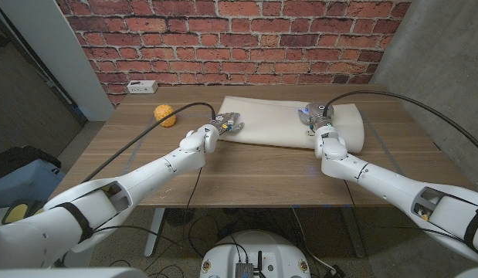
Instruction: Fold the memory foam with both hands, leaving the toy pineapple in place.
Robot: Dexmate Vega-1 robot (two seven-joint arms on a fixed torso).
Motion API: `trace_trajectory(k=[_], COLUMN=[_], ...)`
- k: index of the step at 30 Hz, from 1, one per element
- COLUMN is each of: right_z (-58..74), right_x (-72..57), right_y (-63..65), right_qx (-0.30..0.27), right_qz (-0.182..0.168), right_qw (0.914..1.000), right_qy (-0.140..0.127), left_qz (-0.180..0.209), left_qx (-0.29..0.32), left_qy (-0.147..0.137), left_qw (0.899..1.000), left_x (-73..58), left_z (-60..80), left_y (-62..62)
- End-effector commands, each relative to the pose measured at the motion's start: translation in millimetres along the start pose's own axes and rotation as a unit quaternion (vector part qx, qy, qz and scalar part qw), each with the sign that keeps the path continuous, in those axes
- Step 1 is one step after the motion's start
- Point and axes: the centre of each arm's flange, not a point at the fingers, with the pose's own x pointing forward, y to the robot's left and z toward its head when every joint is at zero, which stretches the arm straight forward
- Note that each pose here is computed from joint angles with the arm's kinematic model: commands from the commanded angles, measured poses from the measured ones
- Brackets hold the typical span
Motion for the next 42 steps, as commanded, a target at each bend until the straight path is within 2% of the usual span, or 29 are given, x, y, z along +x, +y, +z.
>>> trace_trajectory(k=[1, 11, 15, 24, 31, 36, 38, 42], right_z=[-9.0, -21.9, -24.9, -34.9, -46.9, -51.8, -52.9, -56.3], right_x=[-12.7, -38.3, -51.7, -70.6, -84.6, -97.0, -102.2, -111.3], right_y=[-11.5, -25.0, -25.9, -26.4, -26.7, -23.9, -22.0, -19.2], right_qx=[0.021, 0.043, 0.041, 0.037, 0.058, 0.080, 0.090, 0.114], right_qz=[-0.008, -0.004, 0.009, 0.037, 0.028, 0.008, -0.008, -0.021], right_qw=[0.9997, 0.9990, 0.9990, 0.9985, 0.9975, 0.9936, 0.9900, 0.9831], right_qy=[-0.005, -0.009, -0.015, -0.013, 0.029, 0.080, 0.108, 0.141], left_qz=[-0.037, -0.041, -0.041, -0.046, -0.046, -0.046, -0.046, -0.047], left_qx=[-0.014, -0.026, -0.032, -0.044, -0.049, -0.050, -0.052, -0.052], left_qy=[-0.002, -0.016, -0.022, -0.027, -0.030, -0.032, -0.033, -0.033], left_qw=[0.999, 0.999, 0.998, 0.998, 0.997, 0.997, 0.997, 0.997], left_x=[2.8, 3.3, 3.4, 3.2, 1.2, -0.7, -1.2, -1.9], left_z=[-0.4, 2.2, 3.3, 1.3, 1.4, 2.3, 2.6, 3.1], left_y=[-10.2, -8.7, -6.0, -4.3, -3.9, -4.8, -5.1, -5.4])
